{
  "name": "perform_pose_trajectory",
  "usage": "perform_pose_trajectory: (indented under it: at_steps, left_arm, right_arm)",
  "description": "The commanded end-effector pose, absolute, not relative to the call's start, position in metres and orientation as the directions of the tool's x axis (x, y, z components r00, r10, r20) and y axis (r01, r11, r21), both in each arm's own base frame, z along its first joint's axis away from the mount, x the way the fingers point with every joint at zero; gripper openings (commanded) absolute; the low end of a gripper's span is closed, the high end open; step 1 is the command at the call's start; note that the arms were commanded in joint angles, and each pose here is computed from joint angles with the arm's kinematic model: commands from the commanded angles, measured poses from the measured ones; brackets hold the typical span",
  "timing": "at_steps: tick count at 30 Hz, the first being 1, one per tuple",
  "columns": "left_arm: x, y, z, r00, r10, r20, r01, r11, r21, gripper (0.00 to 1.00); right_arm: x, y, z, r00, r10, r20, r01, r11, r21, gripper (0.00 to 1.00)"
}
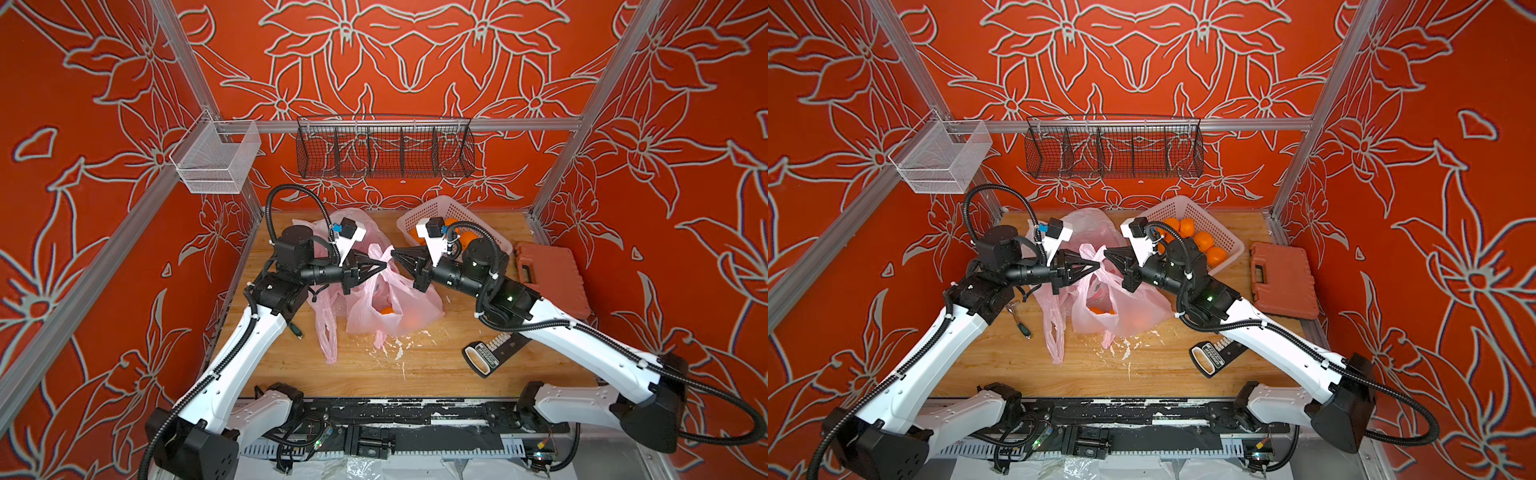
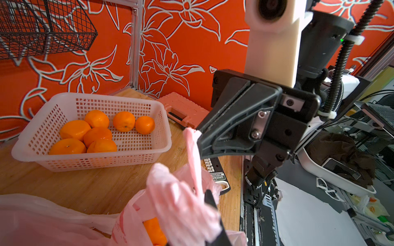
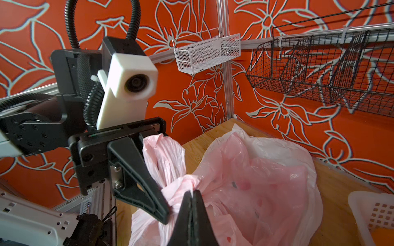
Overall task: Place the oranges into plastic bags & tie knots
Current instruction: Tie the plastic bag at the center of the board.
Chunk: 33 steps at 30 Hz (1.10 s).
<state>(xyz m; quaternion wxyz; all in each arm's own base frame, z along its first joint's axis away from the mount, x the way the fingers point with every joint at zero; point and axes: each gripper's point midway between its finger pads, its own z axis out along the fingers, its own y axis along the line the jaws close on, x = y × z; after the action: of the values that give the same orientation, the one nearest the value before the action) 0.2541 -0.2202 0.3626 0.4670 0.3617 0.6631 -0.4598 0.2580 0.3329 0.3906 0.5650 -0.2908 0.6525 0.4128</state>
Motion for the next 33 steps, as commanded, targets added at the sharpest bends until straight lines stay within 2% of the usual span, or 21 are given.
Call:
perform_pose_trajectory:
  at_steps: [1, 3, 5, 6, 7, 8, 9, 10, 12, 15, 18, 23, 25, 29, 33]
  left_arm:
    - [0.249, -0.219, 0.366, -0.286, 0.051, -0.957, 0.916, 0.306, -0.258, 0.10]
    - [0.249, -0.219, 0.366, -0.287, 0.053, -0.957, 0.917, 0.305, -0.258, 0.10]
    - [0.250, -0.218, 0.365, -0.290, 0.054, -0.956, 0.914, 0.311, -0.260, 0.00]
    - [0.251, -0.218, 0.366, -0.294, 0.052, -0.954, 0.910, 0.320, -0.263, 0.00]
    - [0.252, -0.217, 0.365, -0.299, 0.051, -0.953, 0.906, 0.329, -0.267, 0.00]
    - [0.255, -0.216, 0.366, -0.304, 0.045, -0.951, 0.898, 0.348, -0.271, 0.00]
    - [0.260, -0.214, 0.365, -0.323, 0.036, -0.946, 0.880, 0.378, -0.286, 0.00]
    - [0.265, -0.212, 0.365, -0.340, 0.024, -0.940, 0.863, 0.406, -0.302, 0.00]
    - [0.273, -0.209, 0.367, -0.384, -0.003, -0.923, 0.825, 0.448, -0.344, 0.00]
    - [0.282, -0.207, 0.370, -0.444, -0.056, -0.894, 0.774, 0.479, -0.414, 0.00]
    - [0.288, -0.207, 0.372, -0.476, -0.091, -0.875, 0.742, 0.493, -0.455, 0.00]
    - [0.290, -0.205, 0.375, -0.484, -0.113, -0.868, 0.723, 0.508, -0.469, 0.00]
    - [0.289, -0.205, 0.375, -0.482, -0.113, -0.869, 0.724, 0.508, -0.468, 0.00]
    - [0.288, -0.205, 0.376, -0.475, -0.108, -0.873, 0.730, 0.505, -0.460, 0.00]
    - [0.286, -0.204, 0.374, -0.472, -0.106, -0.875, 0.731, 0.508, -0.455, 0.00]
  right_arm:
    - [0.260, 0.322, 0.401, -0.165, 0.125, -0.978, -0.825, 0.527, 0.206, 0.00]
    - [0.262, 0.321, 0.400, -0.166, 0.122, -0.978, -0.821, 0.533, 0.206, 0.00]
    - [0.262, 0.323, 0.397, -0.166, 0.108, -0.980, -0.822, 0.535, 0.198, 0.00]
    - [0.263, 0.323, 0.395, -0.158, 0.092, -0.983, -0.822, 0.539, 0.182, 0.00]
    - [0.262, 0.324, 0.394, -0.139, 0.069, -0.988, -0.829, 0.537, 0.154, 0.07]
    - [0.262, 0.325, 0.391, -0.109, 0.030, -0.994, -0.836, 0.538, 0.108, 0.32]
    - [0.262, 0.325, 0.385, -0.075, -0.021, -0.997, -0.835, 0.548, 0.051, 0.50]
    - [0.264, 0.324, 0.381, -0.044, -0.064, -0.997, -0.827, 0.562, 0.000, 0.57]
    - [0.264, 0.322, 0.372, 0.022, -0.149, -0.989, -0.814, 0.571, -0.105, 0.64]
    - [0.263, 0.326, 0.366, 0.084, -0.246, -0.966, -0.802, 0.558, -0.212, 0.68]
    - [0.263, 0.337, 0.358, 0.130, -0.323, -0.938, -0.791, 0.536, -0.294, 0.69]
    - [0.275, 0.350, 0.350, 0.086, -0.324, -0.942, -0.781, 0.565, -0.266, 0.67]
    - [0.280, 0.353, 0.351, 0.070, -0.302, -0.951, -0.778, 0.580, -0.242, 0.61]
    - [0.297, 0.347, 0.352, 0.036, -0.285, -0.958, -0.701, 0.676, -0.228, 0.29]
    - [0.308, 0.332, 0.356, 0.022, -0.269, -0.963, -0.617, 0.755, -0.225, 0.25]
